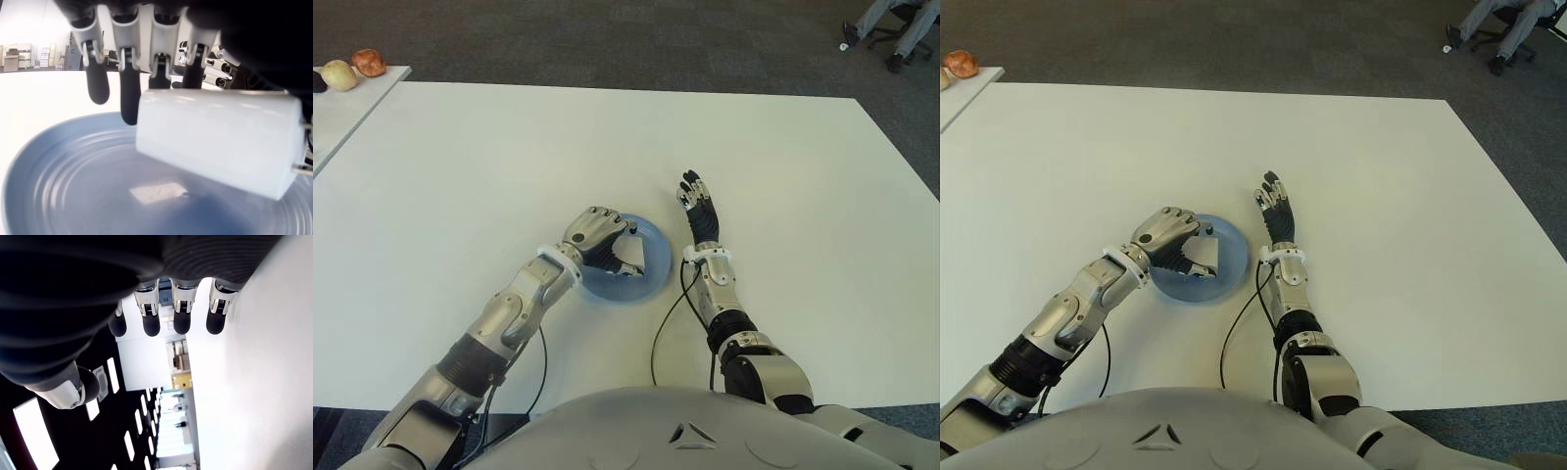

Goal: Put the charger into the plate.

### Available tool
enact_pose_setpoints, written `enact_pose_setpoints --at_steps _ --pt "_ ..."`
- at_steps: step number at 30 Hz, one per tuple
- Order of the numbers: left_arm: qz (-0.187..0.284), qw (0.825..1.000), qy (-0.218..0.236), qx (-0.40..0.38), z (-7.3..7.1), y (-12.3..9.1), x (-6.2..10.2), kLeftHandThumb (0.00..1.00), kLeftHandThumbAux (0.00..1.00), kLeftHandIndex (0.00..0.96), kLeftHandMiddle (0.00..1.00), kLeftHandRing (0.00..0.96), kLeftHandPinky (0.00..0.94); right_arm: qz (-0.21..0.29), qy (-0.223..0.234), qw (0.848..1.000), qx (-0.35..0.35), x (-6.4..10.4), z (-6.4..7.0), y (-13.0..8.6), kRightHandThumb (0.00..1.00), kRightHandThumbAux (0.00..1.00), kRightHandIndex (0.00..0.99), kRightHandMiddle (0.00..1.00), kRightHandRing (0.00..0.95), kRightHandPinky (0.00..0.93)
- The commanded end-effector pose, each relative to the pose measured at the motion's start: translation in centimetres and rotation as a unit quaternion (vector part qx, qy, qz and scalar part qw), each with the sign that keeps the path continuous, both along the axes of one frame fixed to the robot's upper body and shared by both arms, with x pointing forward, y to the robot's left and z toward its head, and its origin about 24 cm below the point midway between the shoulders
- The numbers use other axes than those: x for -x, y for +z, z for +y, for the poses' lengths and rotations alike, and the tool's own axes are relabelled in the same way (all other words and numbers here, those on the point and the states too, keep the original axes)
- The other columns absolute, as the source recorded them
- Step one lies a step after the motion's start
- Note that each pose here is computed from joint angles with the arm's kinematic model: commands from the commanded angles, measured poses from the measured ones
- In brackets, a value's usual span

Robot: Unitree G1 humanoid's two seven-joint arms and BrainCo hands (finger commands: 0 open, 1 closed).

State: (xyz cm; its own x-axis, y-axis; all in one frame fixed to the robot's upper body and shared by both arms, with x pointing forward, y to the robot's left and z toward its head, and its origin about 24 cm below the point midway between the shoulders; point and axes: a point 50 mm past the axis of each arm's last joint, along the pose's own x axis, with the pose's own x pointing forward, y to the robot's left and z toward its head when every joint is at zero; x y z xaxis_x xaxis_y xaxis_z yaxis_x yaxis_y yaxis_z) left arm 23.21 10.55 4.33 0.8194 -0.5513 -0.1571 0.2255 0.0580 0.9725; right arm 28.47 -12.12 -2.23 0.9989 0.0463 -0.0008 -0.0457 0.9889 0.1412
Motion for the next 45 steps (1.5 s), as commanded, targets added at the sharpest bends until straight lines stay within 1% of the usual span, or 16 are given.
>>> enact_pose_setpoints --at_steps 1,2,3,5,6,7,10,13,16,22,27,31,45 --pt "-0.009 1.000 -0.004 -0.020 0.31 -0.23 -0.02 0.327 0.491 0.285 0.285 0.215 0.113 0.056 -0.006 0.998 -0.002 1.62 -0.33 -2.25 0.005 0.517 0.038 0.083 0.044 0.016" --pt "-0.010 1.000 -0.006 -0.025 0.32 -0.22 -0.01 0.306 0.473 0.226 0.207 0.137 0.072 0.055 -0.006 0.998 -0.002 1.62 -0.32 -2.24 0.005 0.516 0.038 0.081 0.043 0.015" --pt "-0.010 0.999 -0.010 -0.035 0.33 -0.23 0.02 0.292 0.461 0.188 0.157 0.088 0.046 0.053 -0.005 0.999 -0.003 1.63 -0.31 -2.21 0.005 0.516 0.038 0.079 0.042 0.014" --pt "-0.008 0.999 -0.017 -0.049 0.33 -0.26 0.10 0.257 0.423 0.108 0.080 0.045 0.023 0.049 -0.004 0.999 -0.006 1.65 -0.29 -2.16 0.004 0.513 0.038 0.074 0.040 0.015" --pt "-0.006 0.998 -0.020 -0.053 0.34 -0.27 0.13 0.229 0.388 0.069 0.051 0.028 0.015 0.047 -0.004 0.999 -0.007 1.66 -0.28 -2.14 0.003 0.511 0.038 0.071 0.039 0.016" --pt "-0.005 0.998 -0.022 -0.055 0.34 -0.30 0.18 0.219 0.375 0.055 0.041 0.022 0.011 0.046 -0.003 0.999 -0.008 1.67 -0.28 -2.13 0.003 0.510 0.038 0.070 0.039 0.016" --pt "-0.002 0.998 -0.026 -0.054 0.34 -0.35 0.25 0.173 0.290 0.014 0.010 0.005 0.003 0.045 -0.001 0.999 -0.012 1.68 -0.28 -2.13 0.001 0.504 0.039 0.064 0.036 0.019" --pt "0.002 0.998 -0.029 -0.051 0.35 -0.38 0.27 0.160 0.258 0.005 0.004 0.002 0.001 0.043 0.001 0.999 -0.015 1.69 -0.27 -2.12 0.001 0.502 0.039 0.063 0.036 0.020" --pt "0.005 0.998 -0.030 -0.047 0.38 -0.43 0.29 0.137 0.193 0.001 0.000 0.000 0.000 0.042 0.003 0.999 -0.019 1.70 -0.26 -2.12 0.003 0.498 0.038 0.061 0.035 0.022" --pt "0.010 0.998 -0.029 -0.052 0.51 -0.40 0.28 0.134 0.139 0.000 0.000 0.000 0.000 0.042 0.003 0.999 -0.021 1.70 -0.21 -2.12 0.006 0.502 0.038 0.060 0.034 0.024" --pt "0.018 0.998 -0.027 -0.059 0.58 -0.40 0.30 0.146 0.123 0.000 0.000 0.000 0.000 0.042 0.002 0.999 -0.020 1.69 -0.20 -2.12 0.008 0.502 0.039 0.061 0.037 0.033" --pt "0.021 0.997 -0.026 -0.065 0.59 -0.40 0.32 0.155 0.117 0.000 0.000 0.000 0.000 0.045 0.003 0.999 -0.016 1.69 -0.25 -2.17 0.005 0.504 0.036 0.062 0.036 0.022" --pt "0.025 0.997 -0.022 -0.073 0.62 -0.47 0.35 0.164 0.118 0.000 0.000 0.000 0.000 0.049 0.001 0.999 -0.015 1.72 -0.31 -2.27 0.013 0.528 0.040 0.090 0.051 0.032"
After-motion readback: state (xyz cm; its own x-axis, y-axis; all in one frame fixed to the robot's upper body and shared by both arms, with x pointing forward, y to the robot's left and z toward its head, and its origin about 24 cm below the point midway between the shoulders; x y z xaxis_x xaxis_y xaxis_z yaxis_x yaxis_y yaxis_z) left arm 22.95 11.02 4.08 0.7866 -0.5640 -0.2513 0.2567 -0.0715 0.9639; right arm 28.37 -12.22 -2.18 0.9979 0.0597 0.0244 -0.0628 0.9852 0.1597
